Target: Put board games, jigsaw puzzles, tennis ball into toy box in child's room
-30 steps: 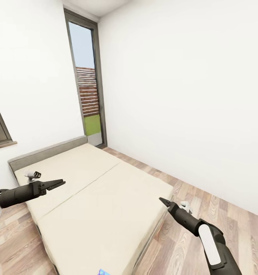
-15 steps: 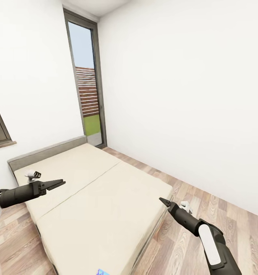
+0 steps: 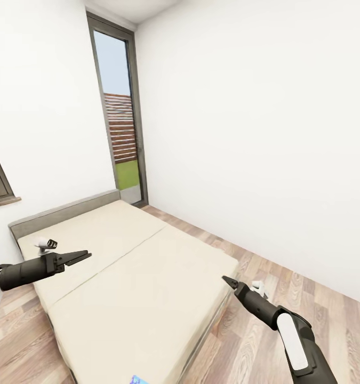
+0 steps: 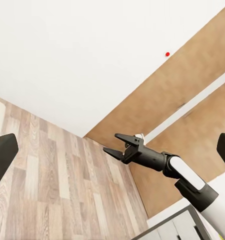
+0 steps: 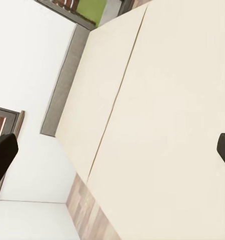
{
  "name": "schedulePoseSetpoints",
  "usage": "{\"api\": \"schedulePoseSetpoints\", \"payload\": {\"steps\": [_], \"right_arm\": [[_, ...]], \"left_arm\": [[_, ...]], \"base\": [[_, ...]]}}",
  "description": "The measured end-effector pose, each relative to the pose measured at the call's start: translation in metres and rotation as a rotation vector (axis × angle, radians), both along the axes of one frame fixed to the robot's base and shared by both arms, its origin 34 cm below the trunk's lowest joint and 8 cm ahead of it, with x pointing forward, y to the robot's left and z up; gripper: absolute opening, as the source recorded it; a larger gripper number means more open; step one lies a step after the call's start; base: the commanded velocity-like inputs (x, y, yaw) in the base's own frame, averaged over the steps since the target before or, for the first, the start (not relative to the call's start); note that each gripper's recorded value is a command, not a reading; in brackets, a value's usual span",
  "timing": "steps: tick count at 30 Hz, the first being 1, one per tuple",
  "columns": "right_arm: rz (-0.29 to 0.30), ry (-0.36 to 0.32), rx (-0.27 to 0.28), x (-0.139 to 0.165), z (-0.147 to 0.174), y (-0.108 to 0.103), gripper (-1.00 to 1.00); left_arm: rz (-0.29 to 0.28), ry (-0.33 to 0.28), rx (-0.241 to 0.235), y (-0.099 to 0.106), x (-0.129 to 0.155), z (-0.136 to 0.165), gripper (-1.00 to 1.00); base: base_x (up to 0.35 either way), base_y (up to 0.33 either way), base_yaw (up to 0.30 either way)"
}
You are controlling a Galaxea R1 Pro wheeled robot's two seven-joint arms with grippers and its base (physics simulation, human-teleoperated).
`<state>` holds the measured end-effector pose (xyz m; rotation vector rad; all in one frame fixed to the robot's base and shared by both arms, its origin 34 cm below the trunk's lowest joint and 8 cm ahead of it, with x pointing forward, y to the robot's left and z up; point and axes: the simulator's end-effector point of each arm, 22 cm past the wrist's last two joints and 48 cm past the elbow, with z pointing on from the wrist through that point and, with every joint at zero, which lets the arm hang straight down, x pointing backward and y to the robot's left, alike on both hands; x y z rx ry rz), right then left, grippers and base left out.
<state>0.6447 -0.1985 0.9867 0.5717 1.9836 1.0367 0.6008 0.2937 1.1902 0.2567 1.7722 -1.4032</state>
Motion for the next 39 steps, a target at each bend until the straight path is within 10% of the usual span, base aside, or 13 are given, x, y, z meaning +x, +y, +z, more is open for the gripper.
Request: {"api": "schedulePoseSetpoints", "payload": {"steps": [39], "right_arm": [[0.000, 0.000, 0.001, 0.0001, 0.0001, 0.0003, 1.00]], "left_arm": [[-0.001, 0.000, 0.000, -0.0002, -0.0001, -0.0002, 1.00]], "base": [[0.000, -0.287, 0.091]]}}
